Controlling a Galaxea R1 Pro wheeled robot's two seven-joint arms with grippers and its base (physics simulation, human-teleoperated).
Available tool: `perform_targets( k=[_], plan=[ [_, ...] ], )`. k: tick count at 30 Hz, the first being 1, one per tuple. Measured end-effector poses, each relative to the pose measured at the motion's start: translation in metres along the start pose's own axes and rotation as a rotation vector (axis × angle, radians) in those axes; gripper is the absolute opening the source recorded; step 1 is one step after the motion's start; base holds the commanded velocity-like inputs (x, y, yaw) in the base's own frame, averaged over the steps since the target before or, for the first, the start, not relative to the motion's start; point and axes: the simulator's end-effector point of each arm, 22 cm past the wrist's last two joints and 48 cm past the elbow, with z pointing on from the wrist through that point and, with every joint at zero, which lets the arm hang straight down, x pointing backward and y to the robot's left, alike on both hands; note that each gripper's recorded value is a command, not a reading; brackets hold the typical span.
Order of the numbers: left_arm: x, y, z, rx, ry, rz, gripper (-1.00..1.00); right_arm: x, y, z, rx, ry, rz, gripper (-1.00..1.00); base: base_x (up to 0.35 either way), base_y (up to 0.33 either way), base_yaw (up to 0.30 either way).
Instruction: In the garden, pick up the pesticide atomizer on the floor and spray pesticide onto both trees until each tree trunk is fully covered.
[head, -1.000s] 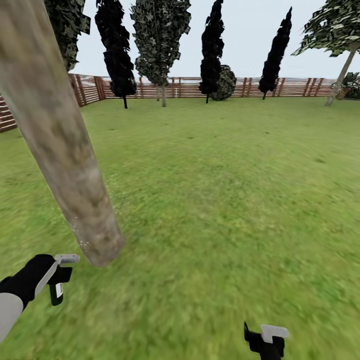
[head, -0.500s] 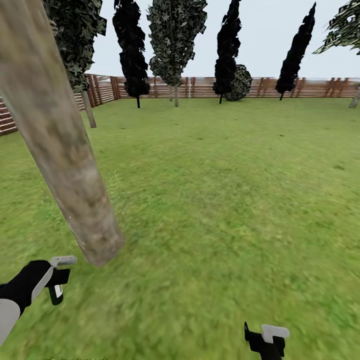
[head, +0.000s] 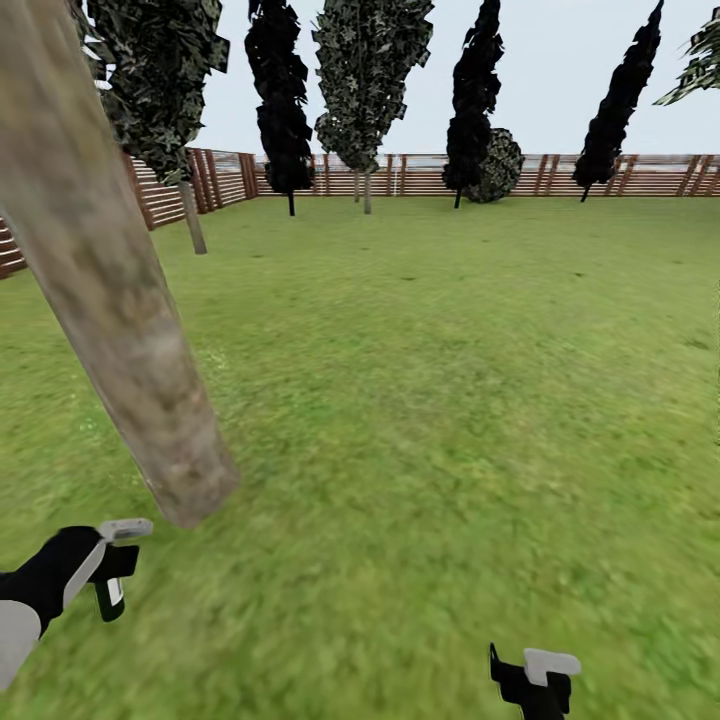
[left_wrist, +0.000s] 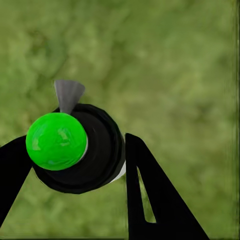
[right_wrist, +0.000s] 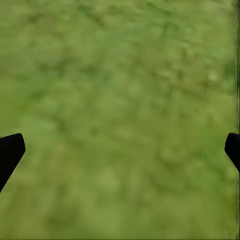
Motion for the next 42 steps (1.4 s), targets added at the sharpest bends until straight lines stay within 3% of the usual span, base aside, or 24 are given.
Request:
perform_targets(
  k=[13, 27, 42],
  plan=[
    [0.009, 0.002, 0.003, -0.004, 0.018, 0.000, -1.00, 0.000, 0.001, 0.000, -0.001, 0.000, 0.000, 1.00, 0.005, -0.276, 0.219],
    [0.011, -0.008, 0.005, 0.008, 0.023, 0.001, -1.00, 0.000, 0.001, 0.000, -0.002, 0.000, 0.000, 1.00, 0.156, -0.260, 0.029],
    [0.011, -0.009, 0.005, 0.009, 0.023, 0.002, -1.00, 0.000, 0.001, 0.000, -0.002, 0.000, 0.000, 1.00, 0.171, -0.250, 0.274]
  ],
)
